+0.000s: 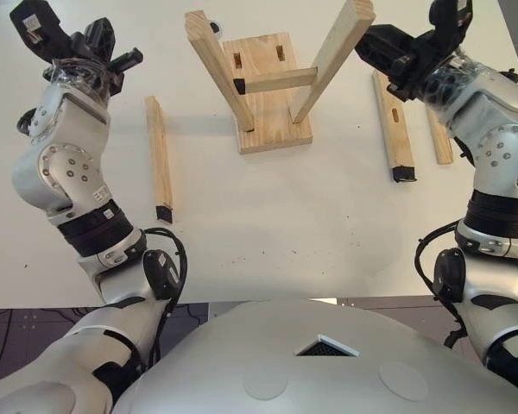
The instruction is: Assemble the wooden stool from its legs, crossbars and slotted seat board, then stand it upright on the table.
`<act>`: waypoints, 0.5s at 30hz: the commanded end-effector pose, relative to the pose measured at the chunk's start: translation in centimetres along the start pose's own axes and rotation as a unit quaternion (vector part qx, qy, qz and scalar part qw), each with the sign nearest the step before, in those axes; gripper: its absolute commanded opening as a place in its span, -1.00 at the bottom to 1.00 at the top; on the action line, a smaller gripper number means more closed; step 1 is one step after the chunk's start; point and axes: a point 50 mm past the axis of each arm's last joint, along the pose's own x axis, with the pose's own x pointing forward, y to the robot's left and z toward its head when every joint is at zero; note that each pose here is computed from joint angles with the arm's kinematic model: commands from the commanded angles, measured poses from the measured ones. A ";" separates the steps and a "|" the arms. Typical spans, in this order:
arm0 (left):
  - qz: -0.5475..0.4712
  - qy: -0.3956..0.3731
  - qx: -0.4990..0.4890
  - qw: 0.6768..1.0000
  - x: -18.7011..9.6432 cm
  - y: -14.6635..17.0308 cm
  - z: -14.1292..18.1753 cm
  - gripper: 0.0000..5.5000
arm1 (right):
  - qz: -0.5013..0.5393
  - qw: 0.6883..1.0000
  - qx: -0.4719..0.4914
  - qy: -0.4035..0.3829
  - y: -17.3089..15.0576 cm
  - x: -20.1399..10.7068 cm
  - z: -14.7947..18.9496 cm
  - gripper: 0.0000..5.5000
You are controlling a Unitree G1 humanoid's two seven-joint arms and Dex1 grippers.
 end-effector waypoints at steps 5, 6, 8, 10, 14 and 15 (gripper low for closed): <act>-0.079 0.110 0.259 0.956 -1.2 -3.1 -4.9 -1.00 | -0.022 0.987 -0.151 0.046 0.6 1.4 -0.9 -0.99; -0.103 0.106 0.272 0.951 -1.1 -4.7 -5.1 -1.00 | -0.005 0.984 -0.173 0.049 1.6 2.0 -1.1 -0.99; -0.188 0.094 0.283 0.936 -1.2 -9.7 -5.6 -1.00 | 0.067 0.974 -0.210 0.052 5.4 3.4 -1.7 -0.99; -0.263 0.085 0.272 0.922 -2.1 -14.0 -5.8 -1.00 | 0.140 0.962 -0.228 0.061 8.8 3.8 -2.5 -0.99; -0.262 0.092 0.269 0.922 -1.9 -14.5 -5.9 -1.00 | 0.160 0.955 -0.232 0.088 9.3 3.3 -3.6 -0.99; -0.247 0.097 0.272 0.925 -1.6 -13.7 -5.9 -1.00 | 0.154 0.955 -0.235 0.095 8.9 3.1 -3.7 -0.99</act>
